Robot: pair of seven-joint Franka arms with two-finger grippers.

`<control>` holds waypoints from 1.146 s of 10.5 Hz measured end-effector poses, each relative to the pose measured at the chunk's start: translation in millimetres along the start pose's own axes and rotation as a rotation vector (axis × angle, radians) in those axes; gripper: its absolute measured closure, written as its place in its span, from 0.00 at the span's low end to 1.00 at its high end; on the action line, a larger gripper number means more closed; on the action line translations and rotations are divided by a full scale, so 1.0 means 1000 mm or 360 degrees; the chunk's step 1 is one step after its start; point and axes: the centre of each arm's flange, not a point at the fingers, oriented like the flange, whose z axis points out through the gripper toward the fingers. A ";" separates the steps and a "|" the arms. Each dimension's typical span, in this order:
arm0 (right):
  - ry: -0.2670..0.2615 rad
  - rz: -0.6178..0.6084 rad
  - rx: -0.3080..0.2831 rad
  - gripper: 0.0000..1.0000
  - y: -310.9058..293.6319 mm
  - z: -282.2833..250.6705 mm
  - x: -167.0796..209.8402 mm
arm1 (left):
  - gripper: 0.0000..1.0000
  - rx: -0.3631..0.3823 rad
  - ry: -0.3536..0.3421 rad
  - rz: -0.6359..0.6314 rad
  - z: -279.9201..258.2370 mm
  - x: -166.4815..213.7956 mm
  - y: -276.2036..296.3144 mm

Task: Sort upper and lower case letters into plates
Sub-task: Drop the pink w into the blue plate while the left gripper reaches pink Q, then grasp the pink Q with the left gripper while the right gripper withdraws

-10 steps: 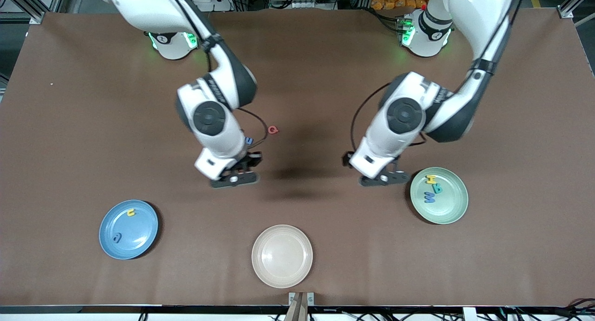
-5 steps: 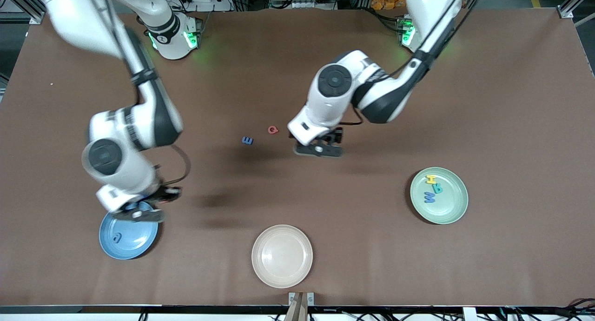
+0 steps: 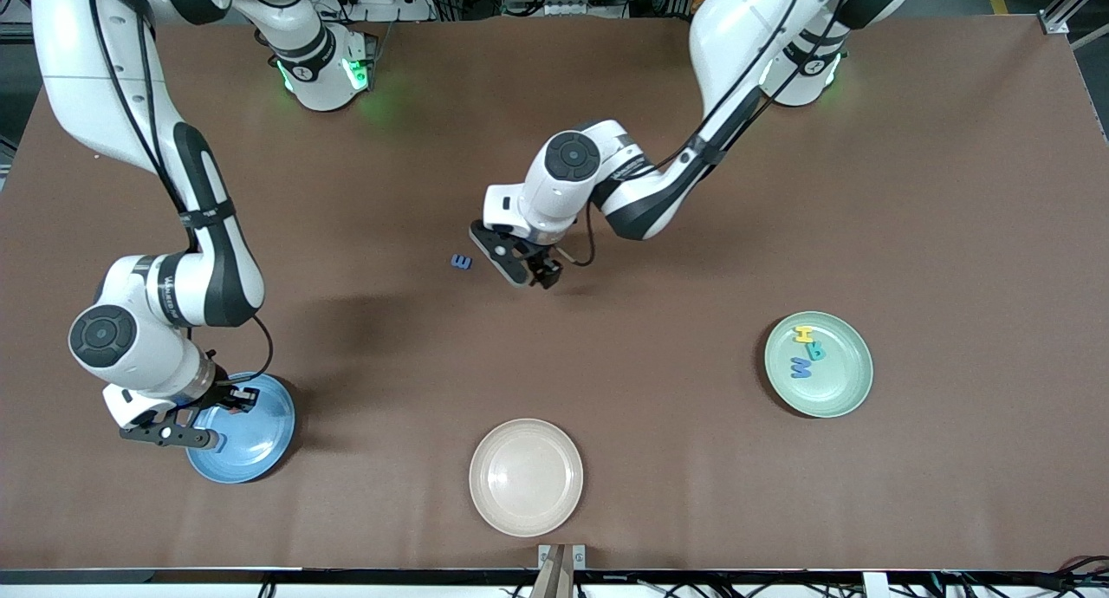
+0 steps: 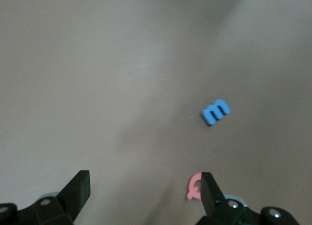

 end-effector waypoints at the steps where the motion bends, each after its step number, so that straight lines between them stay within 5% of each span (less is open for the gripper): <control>1: 0.0027 0.0018 -0.0006 0.72 0.011 0.001 0.005 | 0.00 0.0022 -0.0013 0.0136 0.015 -0.003 0.018; 4: 0.0110 0.0037 -0.0004 0.35 0.022 -0.003 0.013 | 0.00 0.0173 -0.0028 0.0490 0.026 -0.005 0.055; 7: 0.0111 -0.0008 0.0021 0.00 -0.002 -0.005 0.011 | 0.00 0.0207 -0.0069 0.0571 0.035 -0.014 0.059; 12: 0.0070 -0.0140 0.0038 0.00 -0.064 -0.008 -0.002 | 0.00 0.0185 -0.0209 0.0622 0.054 -0.033 0.075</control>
